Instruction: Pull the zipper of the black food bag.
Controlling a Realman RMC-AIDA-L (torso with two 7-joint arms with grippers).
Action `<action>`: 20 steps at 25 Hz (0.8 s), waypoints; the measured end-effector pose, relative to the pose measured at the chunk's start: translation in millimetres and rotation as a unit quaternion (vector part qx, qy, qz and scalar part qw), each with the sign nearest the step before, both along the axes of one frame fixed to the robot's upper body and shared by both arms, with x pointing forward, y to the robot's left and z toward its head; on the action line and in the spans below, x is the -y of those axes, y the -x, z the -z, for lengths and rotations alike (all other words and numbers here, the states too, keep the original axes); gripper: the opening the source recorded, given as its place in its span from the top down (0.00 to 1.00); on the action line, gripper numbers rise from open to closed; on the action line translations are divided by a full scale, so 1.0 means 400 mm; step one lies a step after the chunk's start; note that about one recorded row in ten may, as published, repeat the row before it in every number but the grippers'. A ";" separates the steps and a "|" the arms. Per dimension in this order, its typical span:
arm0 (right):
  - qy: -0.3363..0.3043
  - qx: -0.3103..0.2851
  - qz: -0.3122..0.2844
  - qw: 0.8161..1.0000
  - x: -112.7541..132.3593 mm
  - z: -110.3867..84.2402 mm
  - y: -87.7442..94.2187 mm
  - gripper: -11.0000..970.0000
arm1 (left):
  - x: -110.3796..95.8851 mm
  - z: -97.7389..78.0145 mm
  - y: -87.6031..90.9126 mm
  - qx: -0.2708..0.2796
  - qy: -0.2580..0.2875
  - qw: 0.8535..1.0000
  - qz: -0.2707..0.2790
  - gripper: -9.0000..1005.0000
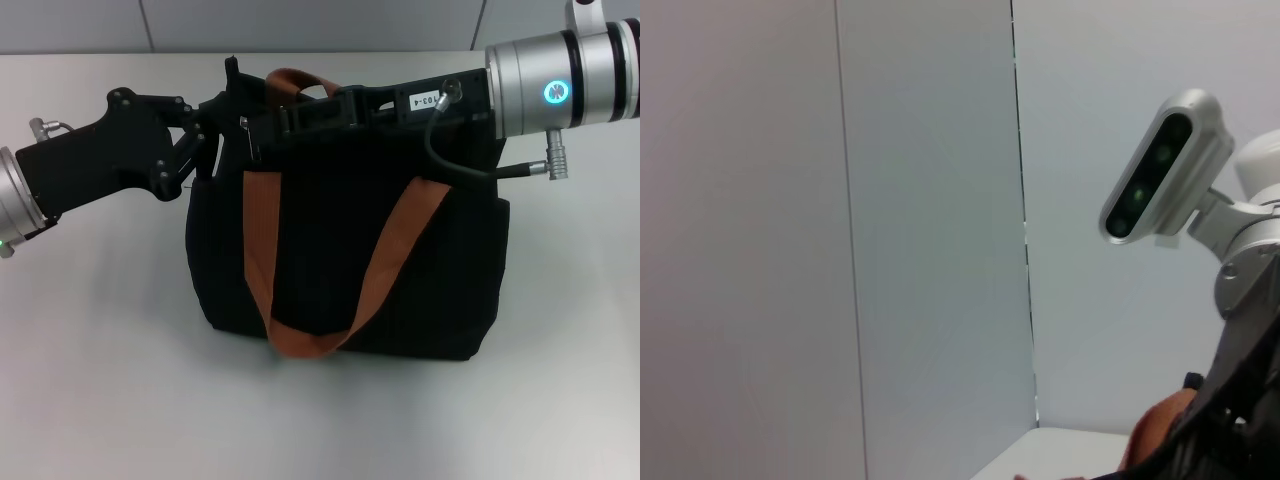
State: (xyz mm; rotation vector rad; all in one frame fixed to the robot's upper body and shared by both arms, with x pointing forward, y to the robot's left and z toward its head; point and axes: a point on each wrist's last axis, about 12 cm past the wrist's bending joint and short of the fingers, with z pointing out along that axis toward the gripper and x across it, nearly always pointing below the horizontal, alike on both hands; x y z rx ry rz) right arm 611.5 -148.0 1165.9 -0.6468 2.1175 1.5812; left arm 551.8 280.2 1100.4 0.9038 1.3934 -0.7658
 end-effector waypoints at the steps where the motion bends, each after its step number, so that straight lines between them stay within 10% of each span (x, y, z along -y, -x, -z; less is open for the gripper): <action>1: 0.001 0.000 0.002 1.000 -0.001 0.001 -0.001 0.44 | 0.001 0.000 0.001 0.000 0.001 1.000 0.001 0.97; 20: 0.017 0.007 0.010 1.000 -0.009 -0.002 -0.011 0.58 | 0.006 -0.019 -0.005 -0.013 0.020 1.000 0.019 0.97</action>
